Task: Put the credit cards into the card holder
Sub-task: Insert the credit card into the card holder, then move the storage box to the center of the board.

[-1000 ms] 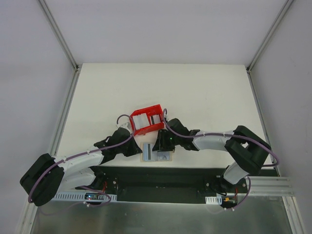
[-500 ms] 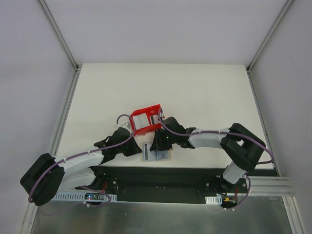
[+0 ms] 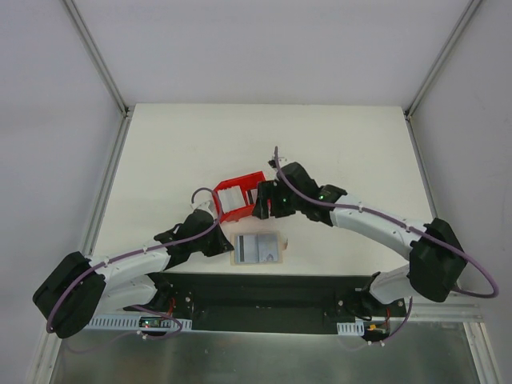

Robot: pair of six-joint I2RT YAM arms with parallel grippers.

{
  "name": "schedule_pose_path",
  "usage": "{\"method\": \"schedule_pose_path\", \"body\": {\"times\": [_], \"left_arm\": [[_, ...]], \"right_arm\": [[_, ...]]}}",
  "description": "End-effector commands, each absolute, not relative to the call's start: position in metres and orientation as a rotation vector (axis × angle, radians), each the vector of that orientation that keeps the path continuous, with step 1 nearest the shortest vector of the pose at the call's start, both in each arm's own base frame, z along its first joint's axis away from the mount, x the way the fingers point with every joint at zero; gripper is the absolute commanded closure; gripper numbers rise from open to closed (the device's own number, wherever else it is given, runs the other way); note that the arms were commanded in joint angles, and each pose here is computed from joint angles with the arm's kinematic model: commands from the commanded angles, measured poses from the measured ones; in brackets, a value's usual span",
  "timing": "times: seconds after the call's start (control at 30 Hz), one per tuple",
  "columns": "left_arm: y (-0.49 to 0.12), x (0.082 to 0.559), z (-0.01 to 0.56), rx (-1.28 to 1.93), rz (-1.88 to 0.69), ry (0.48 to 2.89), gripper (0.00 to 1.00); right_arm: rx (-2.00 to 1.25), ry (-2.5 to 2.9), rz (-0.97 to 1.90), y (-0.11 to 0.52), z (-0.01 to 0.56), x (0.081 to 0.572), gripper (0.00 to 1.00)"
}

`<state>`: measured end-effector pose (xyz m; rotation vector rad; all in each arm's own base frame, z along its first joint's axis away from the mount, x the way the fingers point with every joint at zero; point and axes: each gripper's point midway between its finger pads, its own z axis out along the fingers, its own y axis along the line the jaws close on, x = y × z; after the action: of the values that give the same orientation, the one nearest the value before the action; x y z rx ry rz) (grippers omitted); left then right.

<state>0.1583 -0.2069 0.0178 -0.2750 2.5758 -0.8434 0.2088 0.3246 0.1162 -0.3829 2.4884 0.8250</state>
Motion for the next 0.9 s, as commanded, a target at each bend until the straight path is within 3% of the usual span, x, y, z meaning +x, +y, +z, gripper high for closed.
{"method": "schedule_pose_path", "body": {"times": [0.0, 0.27, 0.57, 0.87], "left_arm": [[-0.204, 0.162, 0.018, -0.293, -0.833, 2.550, 1.00], [-0.206, 0.166, 0.022, -0.276, -0.832, 2.535, 1.00], [-0.208, 0.169, 0.025, -0.266, -0.836, 2.530, 1.00], [-0.206, 0.168, 0.025, -0.267, -0.827, 2.532, 1.00]], "right_arm": [[-0.407, 2.398, 0.555, 0.285, 0.161, 0.250, 0.29], [-0.440, 2.471, 0.430, 0.276, 0.152, 0.312, 0.20], [-0.523, 2.548, 0.458, 0.304, 0.122, 0.337, 0.18], [-0.544, 2.586, 0.346, 0.291, 0.091, 0.349, 0.19]]}}
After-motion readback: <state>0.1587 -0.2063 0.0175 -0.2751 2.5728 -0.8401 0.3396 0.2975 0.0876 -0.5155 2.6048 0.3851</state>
